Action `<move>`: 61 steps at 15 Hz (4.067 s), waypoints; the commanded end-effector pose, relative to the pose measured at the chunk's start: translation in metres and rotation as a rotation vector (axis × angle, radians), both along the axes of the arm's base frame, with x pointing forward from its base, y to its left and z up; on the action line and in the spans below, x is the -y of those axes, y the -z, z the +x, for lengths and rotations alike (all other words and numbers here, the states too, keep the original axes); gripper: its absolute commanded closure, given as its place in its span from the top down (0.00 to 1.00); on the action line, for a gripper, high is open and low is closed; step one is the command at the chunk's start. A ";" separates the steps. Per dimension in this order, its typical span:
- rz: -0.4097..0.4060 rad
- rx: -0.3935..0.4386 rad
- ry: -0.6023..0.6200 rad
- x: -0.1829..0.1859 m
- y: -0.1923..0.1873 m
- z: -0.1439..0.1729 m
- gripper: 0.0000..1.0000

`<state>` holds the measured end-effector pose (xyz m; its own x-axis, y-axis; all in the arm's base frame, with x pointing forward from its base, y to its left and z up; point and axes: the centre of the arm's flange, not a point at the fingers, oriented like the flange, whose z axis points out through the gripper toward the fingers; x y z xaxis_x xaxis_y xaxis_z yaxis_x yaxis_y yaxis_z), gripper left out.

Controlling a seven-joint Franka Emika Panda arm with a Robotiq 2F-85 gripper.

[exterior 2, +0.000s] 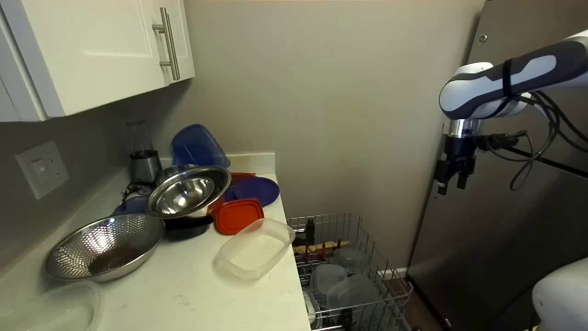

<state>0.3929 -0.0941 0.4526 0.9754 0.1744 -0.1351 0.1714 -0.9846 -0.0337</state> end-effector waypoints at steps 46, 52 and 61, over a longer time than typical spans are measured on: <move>0.479 0.279 0.956 -0.078 0.270 0.204 1.00; 0.458 0.300 0.970 -0.083 0.262 0.214 1.00; 0.488 0.313 0.993 -0.089 0.281 0.219 1.00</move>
<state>0.6070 -0.0087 0.1902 0.7094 -0.7048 0.0099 -0.6006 -0.6118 -0.5148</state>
